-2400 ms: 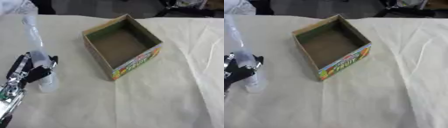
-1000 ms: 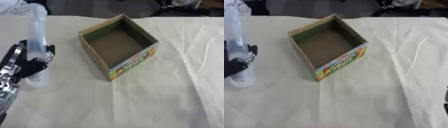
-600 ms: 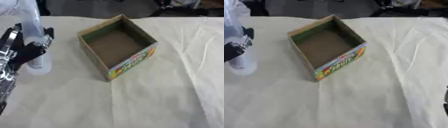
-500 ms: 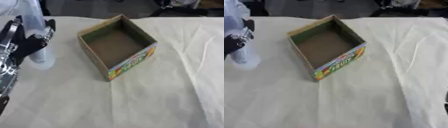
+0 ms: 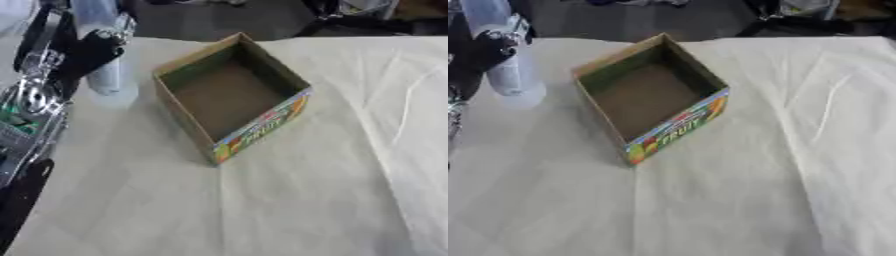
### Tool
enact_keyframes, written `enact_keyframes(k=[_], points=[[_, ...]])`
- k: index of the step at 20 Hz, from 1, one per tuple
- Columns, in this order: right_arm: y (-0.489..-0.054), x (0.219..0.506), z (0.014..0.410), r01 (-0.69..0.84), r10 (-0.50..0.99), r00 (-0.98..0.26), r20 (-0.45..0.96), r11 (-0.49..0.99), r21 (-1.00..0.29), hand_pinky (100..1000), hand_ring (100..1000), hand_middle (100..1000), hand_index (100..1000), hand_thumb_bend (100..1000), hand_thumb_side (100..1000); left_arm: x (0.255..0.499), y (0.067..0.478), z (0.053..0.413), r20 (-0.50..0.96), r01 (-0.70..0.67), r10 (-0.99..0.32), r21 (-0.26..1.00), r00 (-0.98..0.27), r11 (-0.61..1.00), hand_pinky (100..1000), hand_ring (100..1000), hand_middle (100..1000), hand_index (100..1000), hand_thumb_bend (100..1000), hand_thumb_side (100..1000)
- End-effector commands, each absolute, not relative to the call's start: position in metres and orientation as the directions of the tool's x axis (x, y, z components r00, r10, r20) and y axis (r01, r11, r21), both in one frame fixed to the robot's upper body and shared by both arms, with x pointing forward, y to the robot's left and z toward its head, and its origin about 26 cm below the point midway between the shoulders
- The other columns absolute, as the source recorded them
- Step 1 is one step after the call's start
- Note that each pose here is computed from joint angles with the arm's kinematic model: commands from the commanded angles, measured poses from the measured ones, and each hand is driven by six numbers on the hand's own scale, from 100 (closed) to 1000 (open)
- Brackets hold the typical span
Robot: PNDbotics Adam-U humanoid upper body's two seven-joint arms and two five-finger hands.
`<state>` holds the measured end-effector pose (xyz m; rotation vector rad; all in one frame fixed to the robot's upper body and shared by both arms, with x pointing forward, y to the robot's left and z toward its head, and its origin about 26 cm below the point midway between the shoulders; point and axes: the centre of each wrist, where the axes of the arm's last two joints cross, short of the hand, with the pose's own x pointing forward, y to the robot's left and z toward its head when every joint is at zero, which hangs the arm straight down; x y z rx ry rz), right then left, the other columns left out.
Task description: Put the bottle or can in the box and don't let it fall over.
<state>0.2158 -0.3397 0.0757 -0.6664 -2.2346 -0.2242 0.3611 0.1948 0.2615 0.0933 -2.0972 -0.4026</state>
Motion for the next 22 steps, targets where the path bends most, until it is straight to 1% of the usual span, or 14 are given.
enact_keyframes(k=[1,5,6,10,16,22], points=[[-0.345,0.216,0.087,0.524,0.407,-0.59,0.697,0.85,-0.053,889,918,926,956,100,502,0.366,0.183,0.273,0.794,0.086,-0.222,0.325,-0.566,0.942,982,234,171,146,100,236],[-0.347,0.217,0.089,0.52,0.398,-0.607,0.687,0.853,-0.035,889,917,925,956,100,505,0.378,0.163,0.275,0.787,0.079,-0.225,0.327,-0.575,0.942,980,234,171,146,100,235],[-0.347,0.217,0.089,0.519,0.396,-0.611,0.685,0.854,-0.031,889,917,925,955,100,514,0.382,0.159,0.274,0.79,0.078,-0.227,0.327,-0.57,0.942,980,234,172,146,100,234],[-0.348,0.217,0.09,0.511,0.387,-0.623,0.68,0.859,-0.02,889,917,925,955,100,505,0.394,0.145,0.269,0.81,0.093,-0.221,0.32,-0.543,0.943,974,235,174,147,100,227],[-0.346,0.22,0.092,0.492,0.361,-0.641,0.677,0.871,0.001,890,916,925,955,100,505,0.401,0.124,0.272,0.824,0.138,-0.183,0.3,-0.537,0.944,974,234,175,147,100,226],[-0.343,0.224,0.096,0.464,0.336,-0.669,0.663,0.886,0.02,890,916,925,955,100,502,0.41,0.107,0.267,0.829,0.148,-0.194,0.313,-0.525,0.938,967,234,176,147,100,224]])
